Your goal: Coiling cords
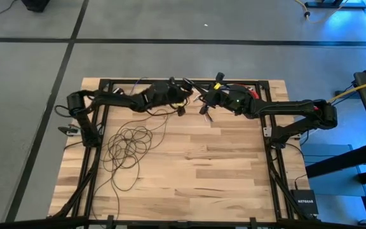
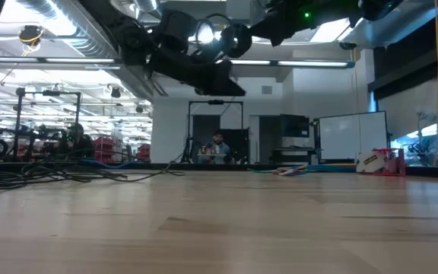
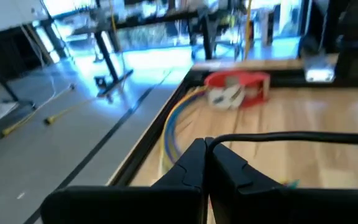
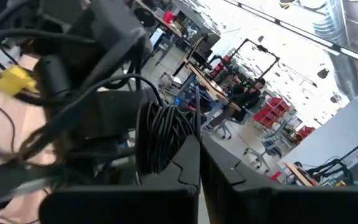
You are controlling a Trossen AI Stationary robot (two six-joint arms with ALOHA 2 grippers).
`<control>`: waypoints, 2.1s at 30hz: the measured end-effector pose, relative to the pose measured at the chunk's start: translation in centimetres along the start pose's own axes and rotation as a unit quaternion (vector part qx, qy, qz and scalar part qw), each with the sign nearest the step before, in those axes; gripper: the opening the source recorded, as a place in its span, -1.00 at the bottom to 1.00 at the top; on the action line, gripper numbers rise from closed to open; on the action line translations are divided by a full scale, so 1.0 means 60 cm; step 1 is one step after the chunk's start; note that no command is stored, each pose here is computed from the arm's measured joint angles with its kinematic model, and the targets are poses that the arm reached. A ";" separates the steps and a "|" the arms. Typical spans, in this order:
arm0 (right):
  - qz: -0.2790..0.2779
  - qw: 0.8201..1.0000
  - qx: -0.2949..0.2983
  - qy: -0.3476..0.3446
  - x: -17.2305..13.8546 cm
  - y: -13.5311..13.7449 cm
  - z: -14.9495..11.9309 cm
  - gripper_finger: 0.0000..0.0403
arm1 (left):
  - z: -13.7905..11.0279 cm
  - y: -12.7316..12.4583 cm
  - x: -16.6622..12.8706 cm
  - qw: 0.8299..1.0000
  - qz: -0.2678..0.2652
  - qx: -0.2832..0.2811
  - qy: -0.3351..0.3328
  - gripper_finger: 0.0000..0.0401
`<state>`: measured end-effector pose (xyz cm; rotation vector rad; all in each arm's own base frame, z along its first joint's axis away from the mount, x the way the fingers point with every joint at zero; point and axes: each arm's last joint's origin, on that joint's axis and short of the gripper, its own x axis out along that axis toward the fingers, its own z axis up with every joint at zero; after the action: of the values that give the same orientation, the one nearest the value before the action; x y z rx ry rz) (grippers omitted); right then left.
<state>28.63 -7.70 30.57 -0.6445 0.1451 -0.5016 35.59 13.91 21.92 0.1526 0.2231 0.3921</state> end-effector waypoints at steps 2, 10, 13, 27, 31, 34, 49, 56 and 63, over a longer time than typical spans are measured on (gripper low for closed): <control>-0.002 1.000 0.001 -0.003 0.002 0.001 0.000 -0.96 | -0.002 -0.013 0.008 1.000 -0.005 -0.009 -0.022 -0.99; 0.029 0.998 0.042 -0.047 0.006 0.005 0.005 -0.96 | -0.024 -0.043 0.038 0.997 0.000 -0.024 -0.080 -0.99; 0.046 0.994 0.070 -0.066 0.005 0.005 0.008 -0.96 | -0.037 -0.037 0.048 0.997 0.025 -0.026 -0.062 -0.99; 0.081 0.987 0.118 -0.078 -0.016 -0.008 0.021 -0.96 | -0.074 0.004 0.057 0.998 0.054 -0.013 0.001 -0.98; 0.084 0.988 0.108 -0.072 -0.040 -0.024 0.031 -0.96 | -0.094 0.015 0.056 0.994 0.081 0.016 0.065 -0.98; 0.097 0.990 0.086 -0.045 -0.059 -0.031 0.031 -0.96 | -0.097 0.028 0.050 0.989 0.106 0.032 0.096 -0.98; 0.130 0.985 0.010 0.117 -0.091 -0.022 -0.007 -0.96 | -0.036 0.057 0.008 0.987 0.116 0.045 0.102 -0.98; 0.111 0.987 0.011 0.120 -0.090 -0.025 -0.006 -0.96 | -0.030 0.043 -0.015 0.984 0.050 0.059 0.159 -0.98; 0.109 0.985 0.024 0.128 -0.087 -0.022 -0.009 -0.96 | -0.031 0.041 -0.040 0.975 0.006 0.041 0.217 -0.98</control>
<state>23.38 -6.33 30.83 -0.5078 0.4413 -0.3732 32.12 15.39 21.03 0.1484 0.6701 0.4259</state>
